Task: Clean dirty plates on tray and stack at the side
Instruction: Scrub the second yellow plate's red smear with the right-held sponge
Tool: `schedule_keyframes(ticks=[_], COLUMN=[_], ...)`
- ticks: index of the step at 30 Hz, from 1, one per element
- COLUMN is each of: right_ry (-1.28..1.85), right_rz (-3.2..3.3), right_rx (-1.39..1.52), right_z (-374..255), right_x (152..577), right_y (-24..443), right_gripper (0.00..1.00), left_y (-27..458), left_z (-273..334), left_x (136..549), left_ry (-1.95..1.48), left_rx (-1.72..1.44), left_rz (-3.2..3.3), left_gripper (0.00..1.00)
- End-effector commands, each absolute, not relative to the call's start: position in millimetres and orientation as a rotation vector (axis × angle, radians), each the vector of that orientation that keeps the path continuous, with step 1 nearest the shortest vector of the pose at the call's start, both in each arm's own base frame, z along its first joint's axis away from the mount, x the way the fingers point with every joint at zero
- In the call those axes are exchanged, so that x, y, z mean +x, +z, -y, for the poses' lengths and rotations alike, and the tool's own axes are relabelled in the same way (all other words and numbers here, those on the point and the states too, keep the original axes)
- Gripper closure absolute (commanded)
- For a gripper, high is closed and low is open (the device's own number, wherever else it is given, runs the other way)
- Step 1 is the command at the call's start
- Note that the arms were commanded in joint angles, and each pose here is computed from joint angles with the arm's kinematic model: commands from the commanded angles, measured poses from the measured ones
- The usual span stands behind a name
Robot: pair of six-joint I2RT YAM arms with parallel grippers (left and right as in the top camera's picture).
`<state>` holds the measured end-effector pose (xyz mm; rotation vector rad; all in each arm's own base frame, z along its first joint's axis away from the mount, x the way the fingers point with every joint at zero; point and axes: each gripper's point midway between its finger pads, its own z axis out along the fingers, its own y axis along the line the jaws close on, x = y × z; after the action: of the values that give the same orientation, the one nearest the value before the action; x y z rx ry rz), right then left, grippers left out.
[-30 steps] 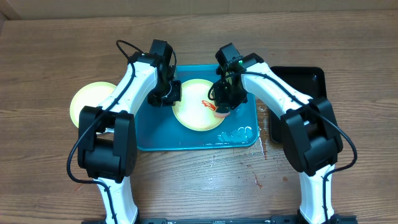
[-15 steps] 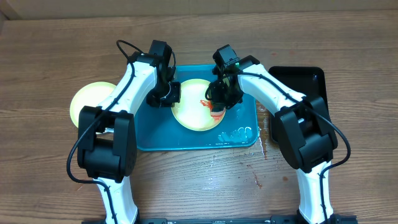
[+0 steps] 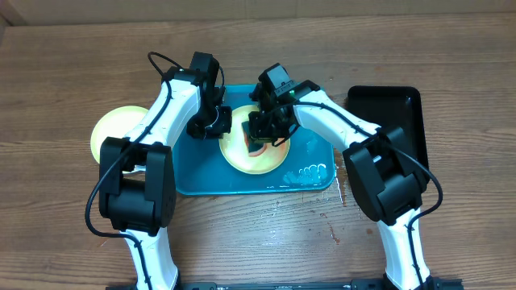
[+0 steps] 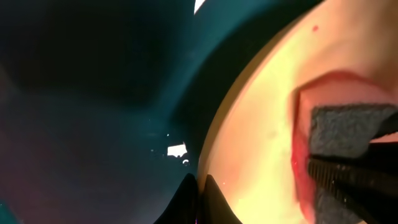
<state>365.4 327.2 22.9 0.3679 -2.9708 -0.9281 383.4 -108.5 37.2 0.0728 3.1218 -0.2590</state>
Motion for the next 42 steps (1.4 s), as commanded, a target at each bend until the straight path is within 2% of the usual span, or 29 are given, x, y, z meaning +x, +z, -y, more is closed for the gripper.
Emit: schedule_keyframes(ticks=[1, 5, 15, 22, 29, 42], right_ry=[-0.962, -0.909, -0.358, -0.149, -0.025, -0.086], right_rz=[2.810, 2.799, 3.035, 3.127, 3.191, 3.202], right_rx=[0.435, 0.436, 0.266, 0.179, -0.014, -0.018], right_z=[-344.4, -328.9, -237.0, -213.7, -204.4, -214.2], right_x=[327.5, 324.8, 370.0, 386.6, 396.5, 399.4], right_y=[4.0, 3.2, 9.2, 8.6, 7.5, 7.2], right_gripper=[0.96, 0.96, 0.96, 0.96, 0.96, 0.96], left_y=[56.6, 56.6, 55.8, 55.8, 55.7, 55.8], left_z=[143.0, 142.8, 139.8, 139.7, 139.6, 142.1], left_x=[382.0, 382.7, 382.8, 382.4, 381.8, 389.2], left_ry=[-0.476, -0.475, -0.452, -0.452, -0.451, -0.457], left_rx=[0.176, 0.175, 0.171, 0.171, 0.171, 0.178], left_rz=[-3.068, -3.066, -3.070, -3.072, -3.074, -3.042], left_gripper=[0.96, 0.96, 0.96, 0.96, 0.96, 0.96])
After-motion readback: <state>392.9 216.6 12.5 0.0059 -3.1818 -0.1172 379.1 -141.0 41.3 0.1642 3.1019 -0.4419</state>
